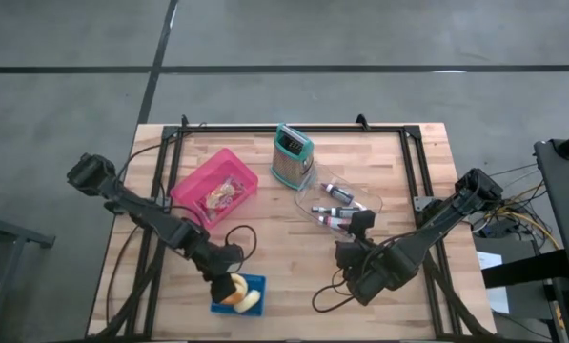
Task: Pick & Place Food Item
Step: Put the blue donut into the blue bin
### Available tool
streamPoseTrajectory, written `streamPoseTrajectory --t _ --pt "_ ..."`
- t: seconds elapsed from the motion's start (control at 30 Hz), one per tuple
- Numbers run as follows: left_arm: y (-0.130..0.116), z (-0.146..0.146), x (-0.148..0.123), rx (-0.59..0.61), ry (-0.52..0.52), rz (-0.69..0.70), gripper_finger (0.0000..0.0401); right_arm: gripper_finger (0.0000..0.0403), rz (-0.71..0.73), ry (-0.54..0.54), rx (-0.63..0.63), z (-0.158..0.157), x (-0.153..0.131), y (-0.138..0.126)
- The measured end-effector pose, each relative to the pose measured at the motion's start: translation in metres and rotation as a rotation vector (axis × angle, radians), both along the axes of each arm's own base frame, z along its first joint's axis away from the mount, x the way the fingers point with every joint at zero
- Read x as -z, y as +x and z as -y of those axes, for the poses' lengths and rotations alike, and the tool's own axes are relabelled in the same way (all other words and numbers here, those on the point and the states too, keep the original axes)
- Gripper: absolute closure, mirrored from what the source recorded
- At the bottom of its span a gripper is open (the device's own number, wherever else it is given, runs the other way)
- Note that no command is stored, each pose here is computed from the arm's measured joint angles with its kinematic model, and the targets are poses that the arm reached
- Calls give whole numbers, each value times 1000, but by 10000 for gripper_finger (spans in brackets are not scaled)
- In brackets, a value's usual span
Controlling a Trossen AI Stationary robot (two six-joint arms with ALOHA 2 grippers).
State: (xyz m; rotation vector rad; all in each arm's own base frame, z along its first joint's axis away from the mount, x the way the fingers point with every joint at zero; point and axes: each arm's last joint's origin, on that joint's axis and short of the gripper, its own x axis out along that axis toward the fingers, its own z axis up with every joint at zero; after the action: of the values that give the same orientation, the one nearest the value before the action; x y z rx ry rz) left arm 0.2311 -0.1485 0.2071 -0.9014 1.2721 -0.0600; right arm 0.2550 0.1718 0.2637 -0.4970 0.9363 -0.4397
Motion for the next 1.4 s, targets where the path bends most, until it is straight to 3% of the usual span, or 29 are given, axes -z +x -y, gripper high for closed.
streamPoseTrajectory --t 1.03,1.2,1.4 --pt "0 -1 0 -13 -4 -11 367 164 21 17 0 -1 0 2" --pt "0 -1 0 -39 -14 -30 336 159 23 18 0 -2 0 2" --pt "0 -2 0 -40 -12 -32 265 162 26 21 0 -2 0 2"
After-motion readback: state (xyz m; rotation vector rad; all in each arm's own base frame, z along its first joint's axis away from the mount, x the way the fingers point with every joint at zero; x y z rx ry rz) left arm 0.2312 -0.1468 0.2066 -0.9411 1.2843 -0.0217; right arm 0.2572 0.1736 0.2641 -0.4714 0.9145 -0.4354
